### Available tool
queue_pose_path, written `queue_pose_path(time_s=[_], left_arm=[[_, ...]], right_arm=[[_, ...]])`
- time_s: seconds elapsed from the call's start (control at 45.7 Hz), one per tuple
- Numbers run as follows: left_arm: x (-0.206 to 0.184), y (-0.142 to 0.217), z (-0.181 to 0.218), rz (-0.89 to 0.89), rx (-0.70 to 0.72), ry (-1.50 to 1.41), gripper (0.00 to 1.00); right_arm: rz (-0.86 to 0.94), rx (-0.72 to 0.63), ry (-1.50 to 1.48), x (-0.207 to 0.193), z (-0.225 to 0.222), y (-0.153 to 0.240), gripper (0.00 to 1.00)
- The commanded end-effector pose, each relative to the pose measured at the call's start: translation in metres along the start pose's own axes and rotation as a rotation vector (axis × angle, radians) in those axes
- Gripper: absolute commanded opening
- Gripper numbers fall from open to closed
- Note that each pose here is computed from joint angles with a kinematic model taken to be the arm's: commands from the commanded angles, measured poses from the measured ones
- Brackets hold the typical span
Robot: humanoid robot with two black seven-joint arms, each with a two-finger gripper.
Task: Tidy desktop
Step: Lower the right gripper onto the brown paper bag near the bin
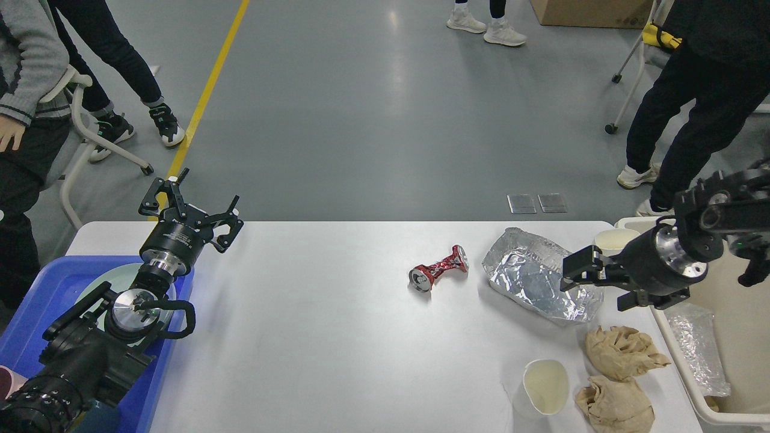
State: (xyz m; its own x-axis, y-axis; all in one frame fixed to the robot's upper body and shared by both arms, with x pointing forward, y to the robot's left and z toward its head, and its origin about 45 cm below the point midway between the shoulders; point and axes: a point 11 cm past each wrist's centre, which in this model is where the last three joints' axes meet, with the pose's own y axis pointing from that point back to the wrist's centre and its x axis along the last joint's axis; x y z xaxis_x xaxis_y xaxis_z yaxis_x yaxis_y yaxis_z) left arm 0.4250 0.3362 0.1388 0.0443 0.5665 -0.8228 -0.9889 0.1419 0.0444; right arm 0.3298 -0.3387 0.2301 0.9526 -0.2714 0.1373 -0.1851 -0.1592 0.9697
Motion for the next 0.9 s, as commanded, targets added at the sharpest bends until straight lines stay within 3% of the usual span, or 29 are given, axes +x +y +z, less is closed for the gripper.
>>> queue_pose_path(time_s=[0.0,0.35,0.591,0.876], left_arm=[[0.0,0.0,0.001,0.0,-0.001,0.0,0.96],[0.0,0.0,0.0,0.0,0.001,-0.003,0.96],[0.0,0.0,0.0,0.0,0.0,-0.001,0.96],[0.0,0.0,0.001,-0.001,-0.001,0.0,0.96]], right_arm=[[0.029,-0.024,-0.094,0.001,0.039,-0.004,1.0],[0.107,-0.114,-0.284,-0.013,0.126,-0.012,1.0],[0.128,-0.15,-0.323,-0.037,0.144,-0.04,1.0],[0.111,-0.049,-0.476,-0.052,0.13,-0.072,1.0]])
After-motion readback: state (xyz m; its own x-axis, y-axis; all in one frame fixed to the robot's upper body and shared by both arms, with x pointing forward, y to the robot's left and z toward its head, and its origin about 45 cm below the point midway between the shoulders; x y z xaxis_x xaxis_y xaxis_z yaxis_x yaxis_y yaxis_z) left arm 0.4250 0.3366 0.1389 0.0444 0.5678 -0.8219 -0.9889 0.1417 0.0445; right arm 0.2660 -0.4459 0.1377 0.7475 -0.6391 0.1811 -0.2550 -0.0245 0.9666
